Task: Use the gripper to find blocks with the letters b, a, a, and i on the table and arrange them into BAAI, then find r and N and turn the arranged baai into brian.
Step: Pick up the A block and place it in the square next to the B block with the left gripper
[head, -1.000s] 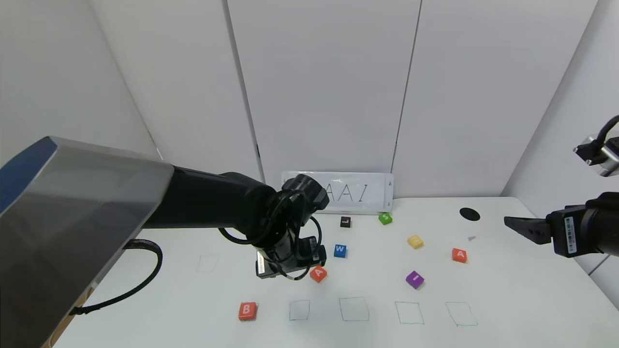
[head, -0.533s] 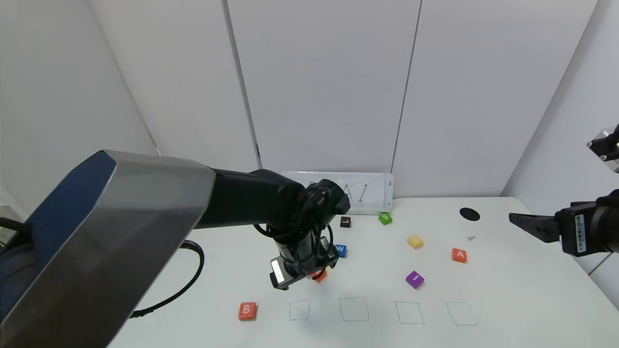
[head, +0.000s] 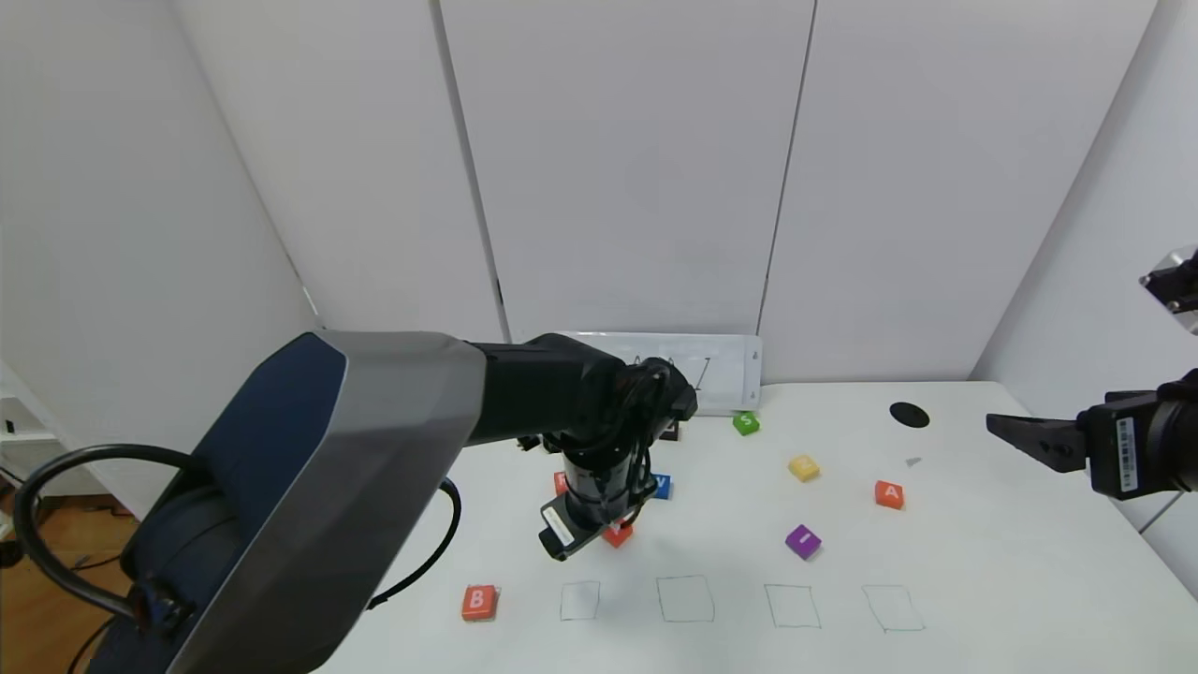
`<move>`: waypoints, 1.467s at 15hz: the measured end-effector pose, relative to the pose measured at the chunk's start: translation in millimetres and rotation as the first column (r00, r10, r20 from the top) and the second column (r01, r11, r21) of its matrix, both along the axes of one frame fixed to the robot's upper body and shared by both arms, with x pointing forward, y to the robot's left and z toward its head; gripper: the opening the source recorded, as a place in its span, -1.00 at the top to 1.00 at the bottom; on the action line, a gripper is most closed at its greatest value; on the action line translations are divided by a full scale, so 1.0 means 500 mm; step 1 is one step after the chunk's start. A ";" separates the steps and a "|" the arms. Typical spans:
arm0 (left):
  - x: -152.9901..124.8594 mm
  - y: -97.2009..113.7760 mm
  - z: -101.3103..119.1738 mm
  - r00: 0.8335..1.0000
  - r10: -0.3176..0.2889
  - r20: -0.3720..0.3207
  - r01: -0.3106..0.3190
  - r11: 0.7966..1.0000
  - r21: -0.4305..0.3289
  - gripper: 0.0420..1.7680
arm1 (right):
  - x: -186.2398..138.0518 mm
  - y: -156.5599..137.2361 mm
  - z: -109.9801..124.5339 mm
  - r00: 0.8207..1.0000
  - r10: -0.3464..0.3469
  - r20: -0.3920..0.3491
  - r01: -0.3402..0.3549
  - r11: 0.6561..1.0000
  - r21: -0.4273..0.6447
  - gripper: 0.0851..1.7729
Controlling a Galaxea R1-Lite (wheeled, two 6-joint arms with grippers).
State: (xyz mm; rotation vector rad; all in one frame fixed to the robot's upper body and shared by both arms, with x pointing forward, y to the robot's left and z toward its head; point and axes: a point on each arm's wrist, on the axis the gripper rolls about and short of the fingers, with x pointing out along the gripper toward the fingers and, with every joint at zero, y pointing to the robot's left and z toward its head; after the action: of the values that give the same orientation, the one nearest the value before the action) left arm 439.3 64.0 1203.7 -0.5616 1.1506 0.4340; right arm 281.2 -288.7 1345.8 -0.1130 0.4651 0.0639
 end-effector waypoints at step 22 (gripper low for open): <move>0.043 -0.016 -0.090 0.985 0.140 0.099 -0.143 0.989 0.027 -0.94 | -0.011 0.007 0.002 1.000 0.028 0.007 -0.028 1.000 0.001 -0.93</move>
State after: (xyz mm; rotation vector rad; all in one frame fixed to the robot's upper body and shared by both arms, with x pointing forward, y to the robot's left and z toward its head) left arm 460.6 56.1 1158.6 -0.6300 1.0122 0.5418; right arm 275.7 -285.4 1346.7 -0.1188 0.4566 0.0908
